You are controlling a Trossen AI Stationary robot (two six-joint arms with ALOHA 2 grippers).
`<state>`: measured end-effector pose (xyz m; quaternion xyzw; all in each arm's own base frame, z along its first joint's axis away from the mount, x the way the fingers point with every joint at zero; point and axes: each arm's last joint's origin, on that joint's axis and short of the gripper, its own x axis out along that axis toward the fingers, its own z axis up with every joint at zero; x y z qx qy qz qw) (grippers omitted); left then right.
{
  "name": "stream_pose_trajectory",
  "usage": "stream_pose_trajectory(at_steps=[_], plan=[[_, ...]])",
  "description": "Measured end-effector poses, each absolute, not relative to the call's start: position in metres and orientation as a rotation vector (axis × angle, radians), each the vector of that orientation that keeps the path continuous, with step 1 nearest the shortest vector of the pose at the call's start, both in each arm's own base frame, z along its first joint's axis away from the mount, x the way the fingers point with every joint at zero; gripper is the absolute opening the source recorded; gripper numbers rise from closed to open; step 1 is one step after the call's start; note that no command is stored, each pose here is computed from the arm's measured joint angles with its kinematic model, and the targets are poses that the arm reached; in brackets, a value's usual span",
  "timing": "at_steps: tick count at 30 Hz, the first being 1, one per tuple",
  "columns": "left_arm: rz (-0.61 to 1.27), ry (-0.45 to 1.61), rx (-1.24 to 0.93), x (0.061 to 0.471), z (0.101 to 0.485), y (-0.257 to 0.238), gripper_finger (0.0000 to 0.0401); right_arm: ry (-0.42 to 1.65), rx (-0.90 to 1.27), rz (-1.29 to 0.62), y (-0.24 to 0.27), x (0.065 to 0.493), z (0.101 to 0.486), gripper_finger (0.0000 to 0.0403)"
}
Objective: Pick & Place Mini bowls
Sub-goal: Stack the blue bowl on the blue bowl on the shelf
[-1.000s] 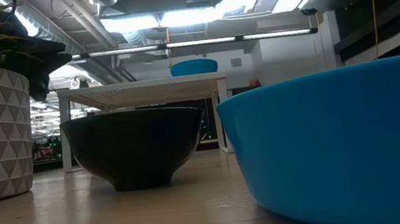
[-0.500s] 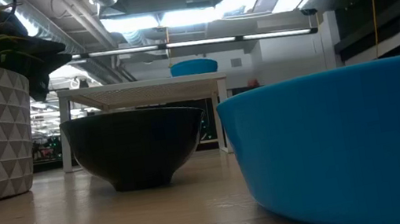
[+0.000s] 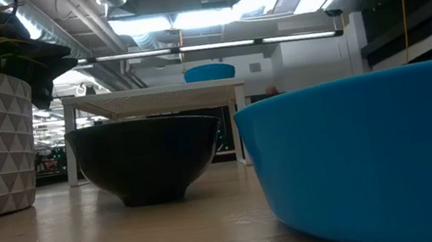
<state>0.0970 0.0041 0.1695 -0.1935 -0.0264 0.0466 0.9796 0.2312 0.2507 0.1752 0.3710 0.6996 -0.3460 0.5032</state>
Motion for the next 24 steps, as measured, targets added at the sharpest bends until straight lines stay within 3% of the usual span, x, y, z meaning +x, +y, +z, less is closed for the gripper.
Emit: stream_pose_trajectory(at_steps=[9,24], plan=[[0.094,-0.053,-0.39,0.097,0.169,0.004,0.01,1.605,0.886,-0.786,0.254,0.238,0.185,0.0007],[0.094,-0.053,-0.39,0.097,0.17,0.004,0.01,1.378,0.772,-0.762,0.239,0.269,0.251,0.0002]])
